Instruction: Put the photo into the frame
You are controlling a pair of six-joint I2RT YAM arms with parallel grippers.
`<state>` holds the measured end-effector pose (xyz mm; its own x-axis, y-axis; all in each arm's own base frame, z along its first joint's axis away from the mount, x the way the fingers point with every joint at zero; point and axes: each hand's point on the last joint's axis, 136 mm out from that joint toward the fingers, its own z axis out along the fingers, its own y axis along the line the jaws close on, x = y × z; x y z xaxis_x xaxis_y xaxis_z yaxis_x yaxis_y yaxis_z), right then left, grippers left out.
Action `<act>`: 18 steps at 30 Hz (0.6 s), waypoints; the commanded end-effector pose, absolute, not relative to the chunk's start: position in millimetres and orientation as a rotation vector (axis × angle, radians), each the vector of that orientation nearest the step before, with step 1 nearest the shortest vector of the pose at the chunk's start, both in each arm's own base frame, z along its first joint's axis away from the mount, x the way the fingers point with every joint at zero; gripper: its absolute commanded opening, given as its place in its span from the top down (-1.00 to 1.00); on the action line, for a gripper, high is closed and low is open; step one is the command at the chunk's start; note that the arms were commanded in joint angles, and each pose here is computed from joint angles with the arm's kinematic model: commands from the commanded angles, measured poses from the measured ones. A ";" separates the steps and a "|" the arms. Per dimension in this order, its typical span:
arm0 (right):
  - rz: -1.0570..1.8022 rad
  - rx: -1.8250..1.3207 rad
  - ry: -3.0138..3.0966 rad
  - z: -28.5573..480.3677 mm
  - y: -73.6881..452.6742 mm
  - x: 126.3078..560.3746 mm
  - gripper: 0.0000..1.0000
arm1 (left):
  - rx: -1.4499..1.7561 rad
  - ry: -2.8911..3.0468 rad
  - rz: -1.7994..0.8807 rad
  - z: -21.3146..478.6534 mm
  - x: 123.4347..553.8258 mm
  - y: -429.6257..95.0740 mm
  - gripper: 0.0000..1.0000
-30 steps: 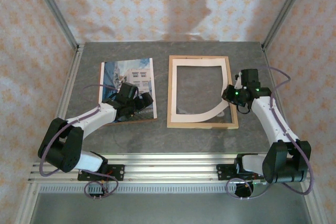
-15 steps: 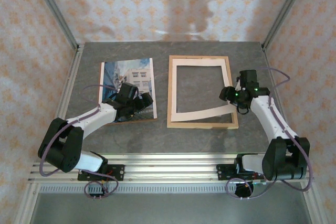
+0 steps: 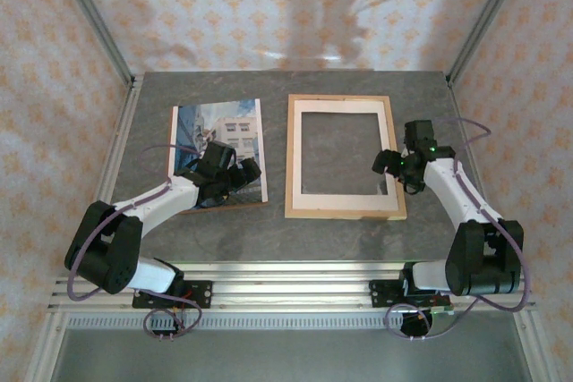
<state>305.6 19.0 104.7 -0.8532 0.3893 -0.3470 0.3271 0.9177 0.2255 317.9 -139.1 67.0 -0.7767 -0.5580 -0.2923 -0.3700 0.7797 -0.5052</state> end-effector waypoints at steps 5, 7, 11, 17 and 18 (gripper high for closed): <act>0.377 0.450 2.625 125.2 53.5 319.3 -0.99 | -0.664 2.512 -0.569 79.9 325.0 -138.6 -1.00; 0.424 0.388 2.602 132.6 78.0 324.1 -0.99 | -0.631 2.520 -0.501 85.1 325.5 -129.5 -1.00; 0.512 0.278 2.566 142.7 131.4 331.8 -1.00 | -0.636 2.515 -0.425 93.9 323.8 -104.3 -1.00; 0.614 0.130 2.546 151.2 217.0 337.9 -0.66 | -0.754 2.458 -0.382 89.7 313.9 -61.1 -1.00; 0.611 0.094 2.555 149.6 232.0 337.1 -0.58 | -0.777 2.455 -0.375 85.9 311.7 -55.1 -1.00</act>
